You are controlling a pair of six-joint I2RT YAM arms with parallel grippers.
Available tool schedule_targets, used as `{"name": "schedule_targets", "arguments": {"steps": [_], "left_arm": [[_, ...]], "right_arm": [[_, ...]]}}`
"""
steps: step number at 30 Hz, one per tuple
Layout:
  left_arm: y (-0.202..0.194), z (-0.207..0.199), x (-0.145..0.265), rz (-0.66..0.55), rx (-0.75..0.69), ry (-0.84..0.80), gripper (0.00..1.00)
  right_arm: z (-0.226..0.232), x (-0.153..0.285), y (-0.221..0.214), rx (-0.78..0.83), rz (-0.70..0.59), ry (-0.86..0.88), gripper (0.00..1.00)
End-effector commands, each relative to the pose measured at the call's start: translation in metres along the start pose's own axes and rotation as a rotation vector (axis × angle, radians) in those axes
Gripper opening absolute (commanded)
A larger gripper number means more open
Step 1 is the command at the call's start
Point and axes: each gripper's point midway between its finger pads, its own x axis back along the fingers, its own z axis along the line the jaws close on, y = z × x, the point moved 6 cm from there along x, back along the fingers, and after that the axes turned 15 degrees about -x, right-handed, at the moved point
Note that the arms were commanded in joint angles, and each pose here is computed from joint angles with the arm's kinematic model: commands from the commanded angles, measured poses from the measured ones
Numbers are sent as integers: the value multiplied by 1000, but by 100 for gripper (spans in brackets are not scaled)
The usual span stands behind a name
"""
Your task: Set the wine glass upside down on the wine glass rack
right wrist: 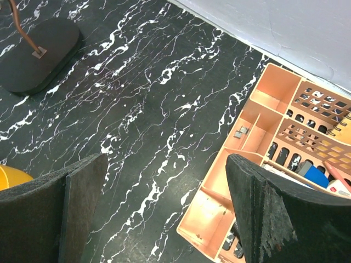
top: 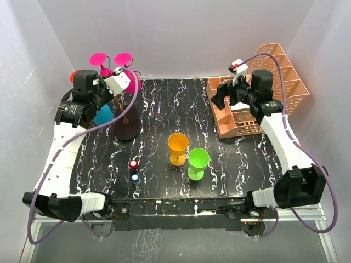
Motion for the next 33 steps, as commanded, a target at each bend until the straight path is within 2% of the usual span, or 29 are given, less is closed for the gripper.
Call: {"name": "schedule_targets", "arguments": {"steps": [1,5,12,17,20,23,27,33], "left_arm": [[6,4,21,-64,38,18,29],[10,2,27,-97,72,-3,40],[19,7,44,-162,137,-11,52],[27,20,57,-215,248,48,59],[30,30,64,-236,315,95,68],[26,41,66,-206,329,169,76],[15,52,68,-133,346,275,91],[6,52,67,-87,309,301,93]], "right_arm": [[9,6,10,67,-1,69,99],[17,12,12,103,39,124,98],[40,21,-2,159,160,261,96],[63,11,-24,187,258,277,92],[86,0,-38,247,309,274,90],[100,-10,-46,282,340,274,88],[115,-22,-51,295,376,297,86],[134,-38,-70,332,444,324,82]]}}
